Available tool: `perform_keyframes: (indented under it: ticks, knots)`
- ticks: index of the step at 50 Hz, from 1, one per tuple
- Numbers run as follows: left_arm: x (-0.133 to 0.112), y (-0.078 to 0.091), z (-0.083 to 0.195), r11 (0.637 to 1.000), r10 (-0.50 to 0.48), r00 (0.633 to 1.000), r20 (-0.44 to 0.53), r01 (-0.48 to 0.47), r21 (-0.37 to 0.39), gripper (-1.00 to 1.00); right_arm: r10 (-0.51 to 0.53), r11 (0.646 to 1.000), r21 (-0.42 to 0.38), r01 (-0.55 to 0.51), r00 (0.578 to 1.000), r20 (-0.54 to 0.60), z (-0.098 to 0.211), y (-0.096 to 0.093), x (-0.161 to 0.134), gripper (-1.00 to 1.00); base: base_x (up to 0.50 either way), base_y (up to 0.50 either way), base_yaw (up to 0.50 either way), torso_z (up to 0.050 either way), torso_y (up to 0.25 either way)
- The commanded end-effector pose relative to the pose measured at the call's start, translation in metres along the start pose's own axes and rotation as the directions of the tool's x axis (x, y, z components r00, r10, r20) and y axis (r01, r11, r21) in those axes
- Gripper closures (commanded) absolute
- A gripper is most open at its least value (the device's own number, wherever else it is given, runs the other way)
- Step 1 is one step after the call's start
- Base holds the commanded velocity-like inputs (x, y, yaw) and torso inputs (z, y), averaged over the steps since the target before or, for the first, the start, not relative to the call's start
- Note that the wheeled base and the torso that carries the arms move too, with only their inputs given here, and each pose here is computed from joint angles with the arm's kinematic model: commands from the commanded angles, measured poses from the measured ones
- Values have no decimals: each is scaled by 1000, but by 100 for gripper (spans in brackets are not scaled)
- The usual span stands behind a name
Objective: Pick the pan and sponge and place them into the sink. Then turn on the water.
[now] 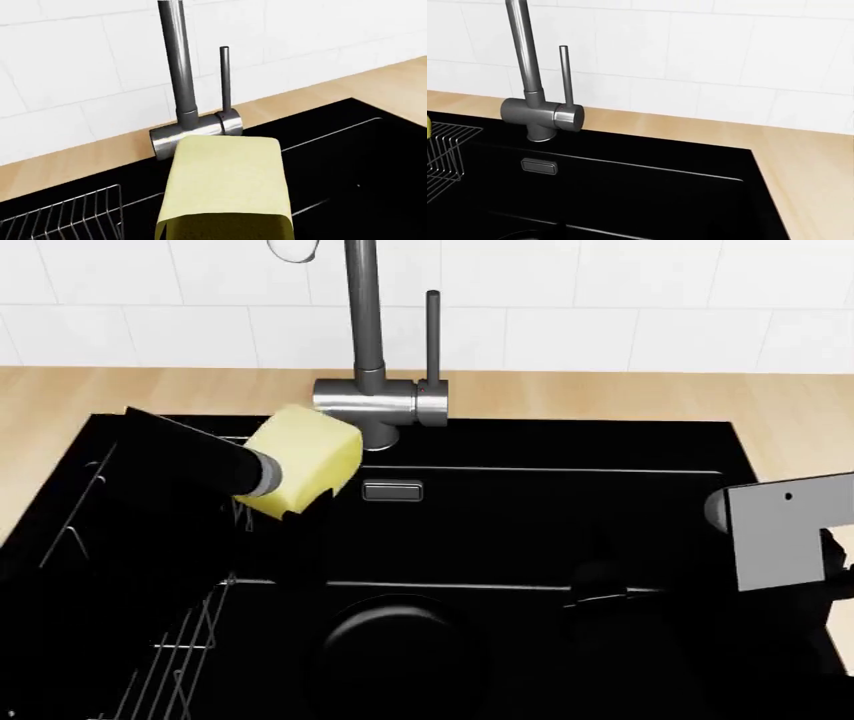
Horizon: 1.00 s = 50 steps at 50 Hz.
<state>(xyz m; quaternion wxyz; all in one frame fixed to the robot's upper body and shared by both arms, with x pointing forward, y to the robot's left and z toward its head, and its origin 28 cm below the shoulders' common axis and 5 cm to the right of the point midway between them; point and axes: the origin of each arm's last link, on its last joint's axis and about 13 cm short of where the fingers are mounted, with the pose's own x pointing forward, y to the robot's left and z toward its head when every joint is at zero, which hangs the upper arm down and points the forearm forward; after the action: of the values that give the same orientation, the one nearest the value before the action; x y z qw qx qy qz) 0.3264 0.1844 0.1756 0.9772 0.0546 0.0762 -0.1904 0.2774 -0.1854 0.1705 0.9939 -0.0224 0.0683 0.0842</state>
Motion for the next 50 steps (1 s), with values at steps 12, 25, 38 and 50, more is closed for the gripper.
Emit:
perform_keyframes:
  ticks: [12,25,38,50]
  knots:
    - [30,-45,-29,984,-145,979,-142,157,80,100,3,1000,4,-3,1000,-3,-3,2,-2,-100,0,0,0,0,0]
    - [44,-62,-47,978,-157,960,-231,183,96,100,12,1000,2,-12,1000,13,0,2,-2,-100,0,0,0,0,0]
    - [56,-65,-66,989,-117,948,-297,139,54,100,22,1000,13,-22,1000,6,-8,3,-3,-100,0,0,0,0,0]
    - [65,-62,-75,989,-72,935,-347,111,96,100,37,999,18,-37,999,6,-11,7,-3,-100,0,0,0,0,0]
